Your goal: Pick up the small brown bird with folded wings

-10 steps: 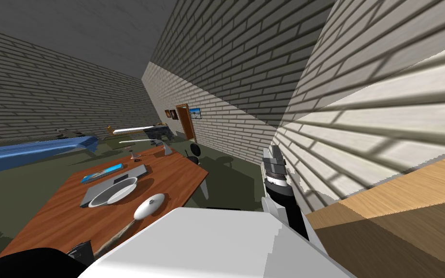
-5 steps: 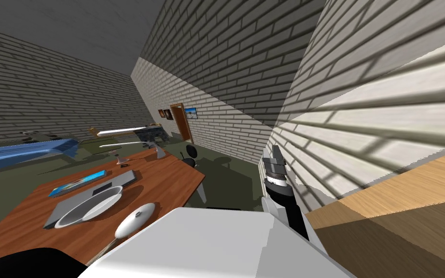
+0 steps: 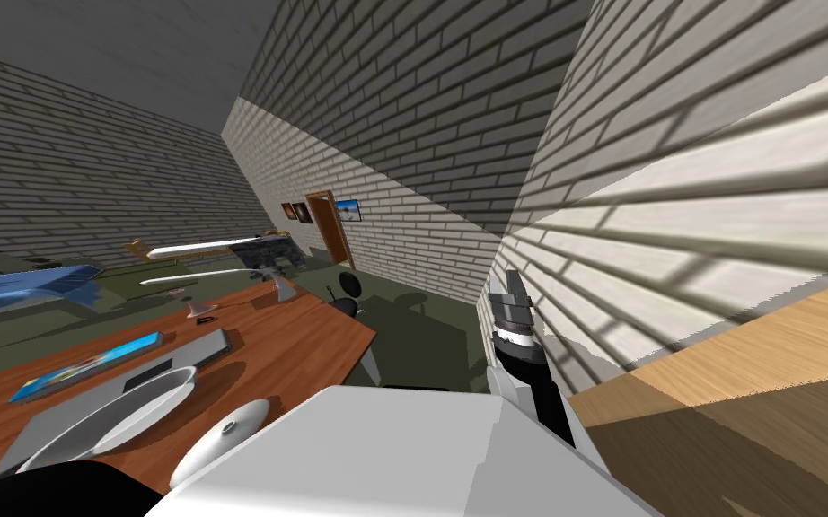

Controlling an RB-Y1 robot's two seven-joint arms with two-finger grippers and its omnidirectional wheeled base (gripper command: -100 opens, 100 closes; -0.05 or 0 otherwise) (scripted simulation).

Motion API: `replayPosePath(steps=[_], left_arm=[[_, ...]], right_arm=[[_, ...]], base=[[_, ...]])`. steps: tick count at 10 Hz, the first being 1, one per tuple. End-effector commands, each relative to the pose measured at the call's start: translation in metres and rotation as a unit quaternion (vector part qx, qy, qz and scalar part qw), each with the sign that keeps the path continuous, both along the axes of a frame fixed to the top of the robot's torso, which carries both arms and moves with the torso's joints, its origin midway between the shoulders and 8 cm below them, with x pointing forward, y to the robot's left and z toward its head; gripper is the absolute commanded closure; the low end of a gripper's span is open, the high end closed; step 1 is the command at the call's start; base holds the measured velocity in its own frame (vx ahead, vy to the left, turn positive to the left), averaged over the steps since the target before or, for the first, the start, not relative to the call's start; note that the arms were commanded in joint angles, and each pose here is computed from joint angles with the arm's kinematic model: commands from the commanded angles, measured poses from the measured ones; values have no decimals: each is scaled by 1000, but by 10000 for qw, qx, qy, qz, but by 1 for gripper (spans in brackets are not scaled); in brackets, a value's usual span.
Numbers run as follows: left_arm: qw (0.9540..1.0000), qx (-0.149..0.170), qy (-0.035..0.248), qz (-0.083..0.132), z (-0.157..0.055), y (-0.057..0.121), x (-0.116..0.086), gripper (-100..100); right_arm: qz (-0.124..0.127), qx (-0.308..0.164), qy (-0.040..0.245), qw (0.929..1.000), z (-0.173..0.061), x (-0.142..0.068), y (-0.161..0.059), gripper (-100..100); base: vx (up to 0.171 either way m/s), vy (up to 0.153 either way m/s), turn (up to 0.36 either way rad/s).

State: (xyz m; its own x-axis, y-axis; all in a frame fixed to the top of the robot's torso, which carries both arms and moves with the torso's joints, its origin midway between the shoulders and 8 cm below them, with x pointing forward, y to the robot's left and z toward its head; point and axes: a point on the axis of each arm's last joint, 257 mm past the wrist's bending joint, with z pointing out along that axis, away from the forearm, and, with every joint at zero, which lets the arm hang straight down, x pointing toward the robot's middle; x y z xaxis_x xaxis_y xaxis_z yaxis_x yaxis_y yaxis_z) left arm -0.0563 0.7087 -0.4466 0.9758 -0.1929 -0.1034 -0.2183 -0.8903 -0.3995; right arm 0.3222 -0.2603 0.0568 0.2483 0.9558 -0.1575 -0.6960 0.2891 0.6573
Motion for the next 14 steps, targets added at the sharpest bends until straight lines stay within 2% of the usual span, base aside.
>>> replayPosePath(steps=[1, 3, 5, 6, 7, 8, 12, 13, 14], left_arm=[[9995, -173, 47, 252, -4, -6, -13, -100], [9981, -357, 80, 493, -9, -14, -24, -100], [9949, -653, 99, 761, -24, -35, -35, -100], [9960, -563, 92, 685, -18, -28, -32, -100], [9958, -584, 95, 703, -19, -30, -33, 0], [9964, -577, 97, 619, -25, -31, -32, -100], [9972, -580, 110, 451, -40, -37, -31, -100], [9970, -584, 104, 497, -37, -36, -32, -100], [9971, -579, 108, 479, -38, -35, -32, 100]], right_arm=[[0, 0, 0, 10000, 0, 0, 0, 0], [0, 0, 0, 10000, 0, 0, 0, 0], [0, 0, 0, 10000, 0, 0, 0, 0], [0, -1, 0, 10000, 0, 0, 0, 0], [0, 0, 0, 10000, 0, 0, 0, 0], [0, 0, 0, 10000, 0, 0, 0, 0], [0, 0, 0, 10000, 0, 0, 0, 0], [0, 0, 0, 10000, 0, 0, 0, 0], [0, 0, 0, 10000, 0, 0, 0, 0]], base=[[68, 31, -85], [55, 26, -69], [74, 71, -64], [25, 45, -15], [5, 8, -1], [42, 29, 105], [55, 37, 91], [21, 16, 17], [0, 0, 0]])
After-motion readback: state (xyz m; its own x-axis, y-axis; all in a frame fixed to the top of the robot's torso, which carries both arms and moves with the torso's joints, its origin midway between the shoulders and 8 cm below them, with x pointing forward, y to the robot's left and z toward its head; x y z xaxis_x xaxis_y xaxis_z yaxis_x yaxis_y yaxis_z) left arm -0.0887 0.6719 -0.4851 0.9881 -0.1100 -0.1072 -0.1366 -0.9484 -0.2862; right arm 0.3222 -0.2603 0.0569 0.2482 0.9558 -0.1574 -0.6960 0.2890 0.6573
